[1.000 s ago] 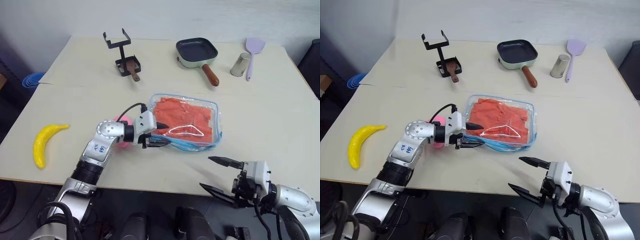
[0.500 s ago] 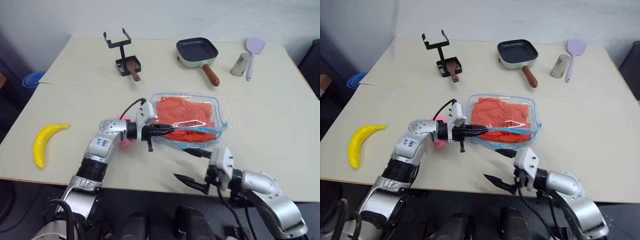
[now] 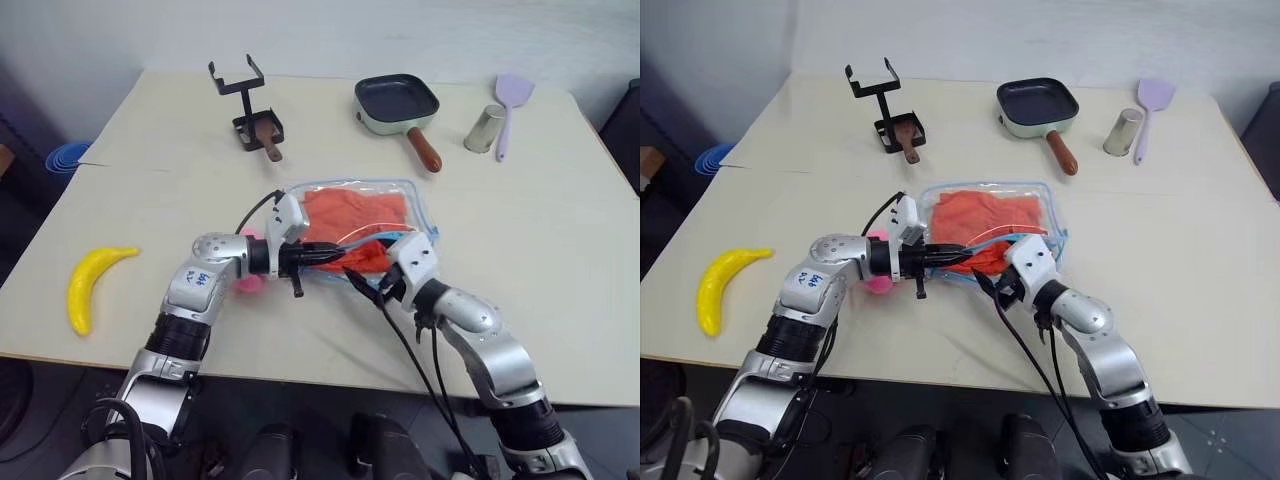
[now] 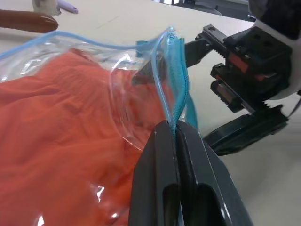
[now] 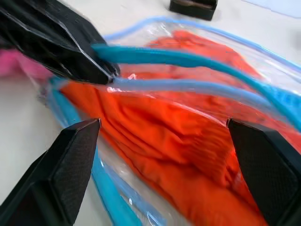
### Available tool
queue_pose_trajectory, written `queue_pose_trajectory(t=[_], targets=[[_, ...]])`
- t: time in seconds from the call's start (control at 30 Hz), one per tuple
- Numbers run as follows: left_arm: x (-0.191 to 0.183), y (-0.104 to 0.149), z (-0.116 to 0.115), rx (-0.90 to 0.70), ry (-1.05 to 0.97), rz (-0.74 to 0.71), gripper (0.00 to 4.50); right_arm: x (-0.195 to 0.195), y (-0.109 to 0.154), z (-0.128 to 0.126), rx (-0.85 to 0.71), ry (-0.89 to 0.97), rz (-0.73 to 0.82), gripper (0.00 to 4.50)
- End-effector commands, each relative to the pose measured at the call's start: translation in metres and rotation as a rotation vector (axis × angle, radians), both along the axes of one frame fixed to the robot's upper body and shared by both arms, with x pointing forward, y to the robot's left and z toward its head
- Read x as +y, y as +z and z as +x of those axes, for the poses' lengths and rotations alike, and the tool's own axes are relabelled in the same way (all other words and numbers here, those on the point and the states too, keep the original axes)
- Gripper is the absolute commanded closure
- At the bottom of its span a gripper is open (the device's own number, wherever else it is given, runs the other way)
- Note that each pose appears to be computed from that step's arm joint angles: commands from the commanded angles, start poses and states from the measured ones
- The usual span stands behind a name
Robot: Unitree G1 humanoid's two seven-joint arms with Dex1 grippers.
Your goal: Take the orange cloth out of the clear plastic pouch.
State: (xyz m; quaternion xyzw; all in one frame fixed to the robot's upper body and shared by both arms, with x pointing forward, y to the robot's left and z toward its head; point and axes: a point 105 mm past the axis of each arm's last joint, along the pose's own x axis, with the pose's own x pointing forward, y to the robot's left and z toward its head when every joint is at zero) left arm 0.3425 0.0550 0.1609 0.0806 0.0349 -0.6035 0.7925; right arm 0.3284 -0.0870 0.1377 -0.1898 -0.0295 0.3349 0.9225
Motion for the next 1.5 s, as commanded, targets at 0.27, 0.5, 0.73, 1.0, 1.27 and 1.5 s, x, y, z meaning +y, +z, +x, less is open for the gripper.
queue_pose_trajectory(t=[0.27, 0.5, 0.73, 1.0, 1.27, 1.5], targets=[[-0.004, 0.01, -0.004, -0.045, -0.013, -0.034, 4.47, 0.009, -0.005, 0.007, -0.06, 0.02, -0.179, 0.0], [-0.005, 0.01, -0.008, -0.04, -0.03, -0.05, 4.47, 0.02, -0.006, 0.014, -0.054, 0.041, -0.198, 0.0], [-0.001, 0.011, -0.008, -0.026, -0.038, -0.066, 4.47, 0.035, -0.022, 0.021, -0.052, 0.154, -0.391, 0.0], [0.004, 0.016, -0.003, -0.021, -0.028, -0.089, 4.5, 0.036, -0.046, 0.044, 0.134, 0.121, -0.364, 0.37], [0.013, 0.016, 0.002, -0.012, 0.019, -0.112, 4.5, 0.033, -0.041, 0.055, 0.175, 0.115, -0.303, 2.64], [0.023, 0.012, 0.008, 0.017, 0.1, -0.142, 4.5, 0.026, -0.009, 0.044, -0.014, 0.195, -0.285, 4.49]])
